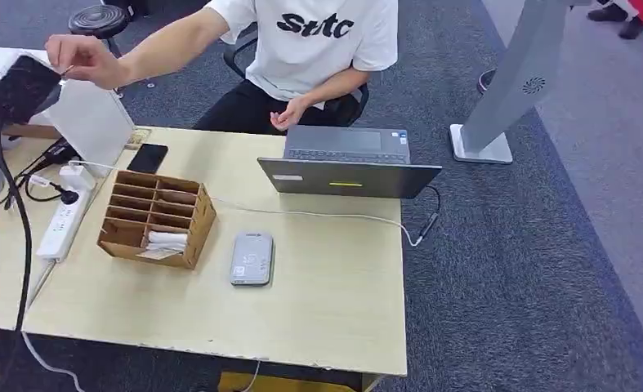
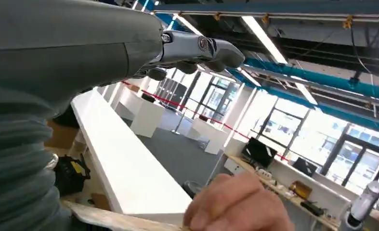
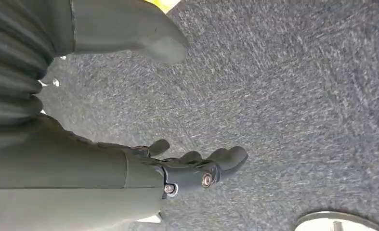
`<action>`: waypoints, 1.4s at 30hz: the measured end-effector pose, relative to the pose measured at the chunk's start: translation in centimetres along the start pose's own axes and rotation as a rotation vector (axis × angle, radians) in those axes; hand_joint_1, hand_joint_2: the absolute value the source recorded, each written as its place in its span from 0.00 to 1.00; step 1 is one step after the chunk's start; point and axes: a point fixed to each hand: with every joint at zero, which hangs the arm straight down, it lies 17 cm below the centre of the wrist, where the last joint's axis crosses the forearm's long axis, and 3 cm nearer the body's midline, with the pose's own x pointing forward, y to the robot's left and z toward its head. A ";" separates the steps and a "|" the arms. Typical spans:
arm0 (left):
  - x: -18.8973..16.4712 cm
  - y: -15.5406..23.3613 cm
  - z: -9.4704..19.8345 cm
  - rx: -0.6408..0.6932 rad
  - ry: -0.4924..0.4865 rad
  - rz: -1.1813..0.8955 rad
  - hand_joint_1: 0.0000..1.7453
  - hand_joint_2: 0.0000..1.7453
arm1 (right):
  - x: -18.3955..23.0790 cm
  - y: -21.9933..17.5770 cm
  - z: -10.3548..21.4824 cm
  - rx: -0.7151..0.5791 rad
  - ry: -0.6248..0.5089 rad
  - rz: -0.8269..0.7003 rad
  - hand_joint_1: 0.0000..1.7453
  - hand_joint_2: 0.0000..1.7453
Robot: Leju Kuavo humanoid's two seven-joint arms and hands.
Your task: Pass the card to the sensor for recognition and then transmit it.
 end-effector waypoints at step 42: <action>7.9 -8.6 3.4 -0.204 -0.155 0.074 1.00 1.00 | -0.7 1.4 0.9 0.030 -0.017 0.051 0.00 1.00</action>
